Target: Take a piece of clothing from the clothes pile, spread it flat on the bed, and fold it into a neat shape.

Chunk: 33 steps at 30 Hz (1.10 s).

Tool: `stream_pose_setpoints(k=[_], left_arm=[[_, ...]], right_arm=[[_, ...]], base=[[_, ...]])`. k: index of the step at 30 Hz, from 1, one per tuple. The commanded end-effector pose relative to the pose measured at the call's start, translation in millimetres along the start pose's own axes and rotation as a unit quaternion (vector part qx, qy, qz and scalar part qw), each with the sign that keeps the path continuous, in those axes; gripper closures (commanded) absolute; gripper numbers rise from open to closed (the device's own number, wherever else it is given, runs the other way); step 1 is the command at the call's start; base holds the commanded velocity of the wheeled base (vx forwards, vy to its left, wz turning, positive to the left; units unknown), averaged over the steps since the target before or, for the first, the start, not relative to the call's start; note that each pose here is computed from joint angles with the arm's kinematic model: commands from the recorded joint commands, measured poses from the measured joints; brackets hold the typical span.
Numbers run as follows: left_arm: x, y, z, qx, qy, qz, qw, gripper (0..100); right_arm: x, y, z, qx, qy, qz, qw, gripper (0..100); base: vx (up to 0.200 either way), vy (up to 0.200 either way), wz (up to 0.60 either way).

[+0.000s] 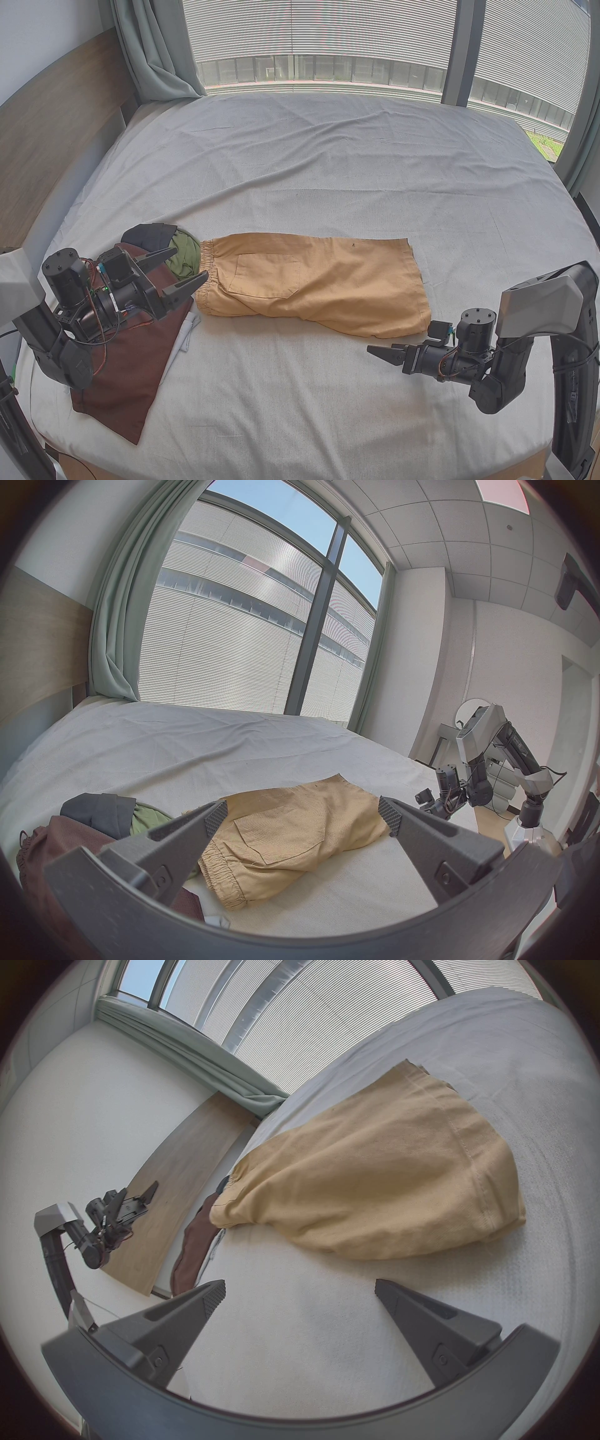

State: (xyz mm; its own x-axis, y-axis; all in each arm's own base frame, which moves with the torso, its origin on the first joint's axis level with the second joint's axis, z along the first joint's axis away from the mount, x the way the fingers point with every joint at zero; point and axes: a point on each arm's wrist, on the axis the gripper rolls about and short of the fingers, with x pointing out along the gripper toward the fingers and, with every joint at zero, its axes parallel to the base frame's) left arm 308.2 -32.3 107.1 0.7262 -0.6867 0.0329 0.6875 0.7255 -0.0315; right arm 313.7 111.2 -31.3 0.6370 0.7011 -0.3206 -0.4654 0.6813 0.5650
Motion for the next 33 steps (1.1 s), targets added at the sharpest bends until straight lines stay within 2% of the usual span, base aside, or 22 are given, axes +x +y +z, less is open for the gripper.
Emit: stream_pose_setpoints(k=[1, 7, 15, 20, 24, 33], left_arm=[[0, 0, 0, 0.000, 0.000, 0.000, 1.0000, 0], [0, 0, 0, 0.000, -0.001, 0.000, 1.0000, 0], [0, 0, 0, 0.000, 0.000, 0.001, 1.0000, 0], [1, 0, -2, 0.000, 0.002, 0.000, 1.0000, 0], [1, 0, -2, 0.000, 0.002, 0.000, 1.0000, 0], [1, 0, 0, 0.002, -0.001, 0.000, 1.0000, 0]], right_arm=[[11, -12, -10, 0.017, 0.003, -0.019, 0.9997, 0], [22, -18, -10, 0.043, -0.013, -0.033, 0.9985, 0], [41, -28, -8, 0.042, -0.045, -0.050, 0.9968, 0], [55, -23, 10, 0.087, -0.096, -0.042, 0.9906, 0], [62, -23, 20, 0.097, -0.132, -0.054, 0.9850, 0], [67, -20, 15, 0.100, -0.128, -0.050, 0.9855, 0]], base=[[0.000, 0.000, 0.00], [0.000, 0.000, 0.00], [0.000, 0.000, 0.00], [0.000, 0.000, 0.00], [0.000, 0.000, 0.00], [0.000, 0.000, 0.00]])
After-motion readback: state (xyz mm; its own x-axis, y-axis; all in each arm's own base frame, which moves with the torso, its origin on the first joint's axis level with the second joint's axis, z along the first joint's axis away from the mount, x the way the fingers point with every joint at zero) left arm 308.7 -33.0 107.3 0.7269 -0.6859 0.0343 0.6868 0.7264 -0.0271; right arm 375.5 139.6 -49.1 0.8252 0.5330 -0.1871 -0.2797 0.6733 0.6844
